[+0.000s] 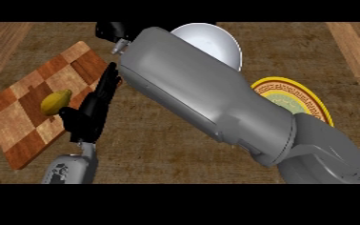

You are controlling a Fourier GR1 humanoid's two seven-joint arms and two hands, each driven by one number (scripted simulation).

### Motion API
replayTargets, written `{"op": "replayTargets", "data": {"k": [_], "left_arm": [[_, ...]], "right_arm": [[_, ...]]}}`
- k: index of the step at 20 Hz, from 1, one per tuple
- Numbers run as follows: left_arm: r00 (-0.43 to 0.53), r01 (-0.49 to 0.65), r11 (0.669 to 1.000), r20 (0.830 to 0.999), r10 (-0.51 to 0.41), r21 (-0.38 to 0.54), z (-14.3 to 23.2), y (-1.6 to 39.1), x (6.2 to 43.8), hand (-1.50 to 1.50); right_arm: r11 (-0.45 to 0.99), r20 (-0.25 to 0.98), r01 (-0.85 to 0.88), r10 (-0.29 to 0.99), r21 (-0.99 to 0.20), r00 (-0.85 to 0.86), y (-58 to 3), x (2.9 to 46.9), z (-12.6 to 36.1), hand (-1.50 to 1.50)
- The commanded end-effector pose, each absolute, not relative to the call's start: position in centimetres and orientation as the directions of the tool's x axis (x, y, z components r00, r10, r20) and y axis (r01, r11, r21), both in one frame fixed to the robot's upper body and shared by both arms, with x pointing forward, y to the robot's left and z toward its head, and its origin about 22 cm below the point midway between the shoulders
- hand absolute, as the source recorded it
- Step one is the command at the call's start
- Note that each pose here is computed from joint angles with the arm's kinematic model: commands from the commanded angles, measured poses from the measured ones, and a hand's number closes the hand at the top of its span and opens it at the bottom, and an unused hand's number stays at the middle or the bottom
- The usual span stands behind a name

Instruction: Pick the croissant from the plate and place it in the bowl

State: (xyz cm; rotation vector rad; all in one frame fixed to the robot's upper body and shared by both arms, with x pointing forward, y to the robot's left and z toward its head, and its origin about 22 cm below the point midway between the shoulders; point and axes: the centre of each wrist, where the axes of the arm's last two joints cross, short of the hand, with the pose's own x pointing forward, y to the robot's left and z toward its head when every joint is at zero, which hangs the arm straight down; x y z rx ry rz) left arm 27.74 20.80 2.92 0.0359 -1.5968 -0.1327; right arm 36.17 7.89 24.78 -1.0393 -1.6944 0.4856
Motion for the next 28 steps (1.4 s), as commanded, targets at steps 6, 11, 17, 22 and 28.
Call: {"op": "replayTargets", "data": {"k": [6,11,17,22,28], "left_arm": [[-0.034,0.038,0.993,0.993,-0.112,0.113,3.2,21.6,27.4,0.00],[-0.029,0.026,0.993,0.993,-0.112,0.113,2.5,21.9,27.9,0.00],[-0.030,0.030,0.993,0.993,-0.114,0.115,3.3,21.0,28.0,0.00],[-0.026,0.030,0.994,0.994,-0.108,0.109,3.2,21.5,28.2,0.00],[-0.034,0.051,0.993,0.994,-0.103,0.104,4.4,20.3,27.1,0.00]], "right_arm": [[0.396,0.478,0.403,0.869,-0.825,0.126,2.0,41.5,18.4,1.50],[0.337,0.425,0.386,0.889,-0.859,0.169,-0.5,42.8,15.9,1.50],[0.390,0.450,0.280,0.872,-0.877,0.195,-3.8,43.4,13.7,1.50],[0.567,0.596,0.186,0.771,-0.803,0.223,-7.2,43.6,11.0,-1.50],[0.682,0.705,0.194,0.705,-0.705,0.080,-6.8,42.6,8.9,-1.50]]}}
